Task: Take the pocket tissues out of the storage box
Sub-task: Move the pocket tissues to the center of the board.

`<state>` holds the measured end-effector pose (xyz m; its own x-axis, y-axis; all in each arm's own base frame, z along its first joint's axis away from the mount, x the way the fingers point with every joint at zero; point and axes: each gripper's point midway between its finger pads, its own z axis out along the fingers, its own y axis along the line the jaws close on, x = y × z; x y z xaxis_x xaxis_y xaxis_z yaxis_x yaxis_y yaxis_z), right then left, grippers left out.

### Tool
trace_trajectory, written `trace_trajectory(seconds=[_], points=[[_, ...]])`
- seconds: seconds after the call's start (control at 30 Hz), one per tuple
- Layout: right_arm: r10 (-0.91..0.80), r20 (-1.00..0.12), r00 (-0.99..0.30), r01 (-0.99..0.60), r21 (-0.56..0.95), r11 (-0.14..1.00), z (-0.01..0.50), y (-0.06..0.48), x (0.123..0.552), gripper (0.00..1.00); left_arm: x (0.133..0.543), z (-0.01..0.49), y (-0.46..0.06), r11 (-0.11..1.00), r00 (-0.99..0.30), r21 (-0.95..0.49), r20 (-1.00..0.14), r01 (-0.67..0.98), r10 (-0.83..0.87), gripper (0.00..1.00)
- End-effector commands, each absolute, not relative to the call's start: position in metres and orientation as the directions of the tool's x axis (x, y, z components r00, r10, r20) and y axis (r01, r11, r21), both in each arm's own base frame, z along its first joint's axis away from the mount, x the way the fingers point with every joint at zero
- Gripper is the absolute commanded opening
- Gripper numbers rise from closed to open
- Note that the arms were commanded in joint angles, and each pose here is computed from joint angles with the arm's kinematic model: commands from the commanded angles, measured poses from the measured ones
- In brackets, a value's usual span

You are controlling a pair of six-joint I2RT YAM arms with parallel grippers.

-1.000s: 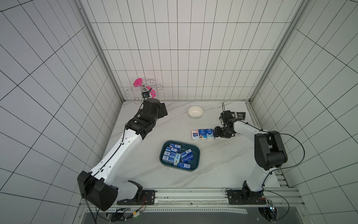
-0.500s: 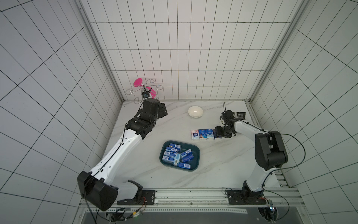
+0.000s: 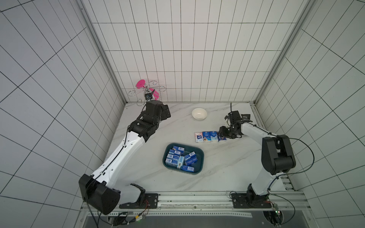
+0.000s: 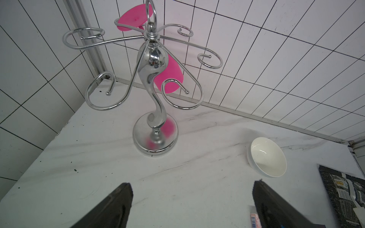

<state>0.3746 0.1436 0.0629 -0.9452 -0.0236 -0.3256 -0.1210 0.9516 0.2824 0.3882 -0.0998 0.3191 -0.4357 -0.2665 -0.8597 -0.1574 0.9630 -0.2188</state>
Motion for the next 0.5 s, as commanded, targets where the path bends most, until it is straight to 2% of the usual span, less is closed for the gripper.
trace_trajectory(seconds=[0.0, 0.17, 0.47], points=[[-0.010, -0.347, -0.938, -0.115, 0.285, 0.952, 0.069, 0.142, 0.379, 0.58, 0.386, 0.329, -0.101, 0.963, -0.415, -0.227, -0.870, -0.141, -0.266, 0.98], [-0.005, -0.379, -0.925, -0.112, 0.261, 0.959, 0.078, 0.136, 0.382, 0.59, 0.388, 0.334, -0.102, 0.963, -0.409, -0.230, -0.873, -0.138, -0.267, 0.98], [0.028, -0.341, -0.940, -0.076, 0.288, 0.955, 0.058, 0.130, 0.386, 0.59, 0.388, 0.333, -0.103, 0.965, -0.410, -0.224, -0.874, -0.137, -0.261, 0.98]])
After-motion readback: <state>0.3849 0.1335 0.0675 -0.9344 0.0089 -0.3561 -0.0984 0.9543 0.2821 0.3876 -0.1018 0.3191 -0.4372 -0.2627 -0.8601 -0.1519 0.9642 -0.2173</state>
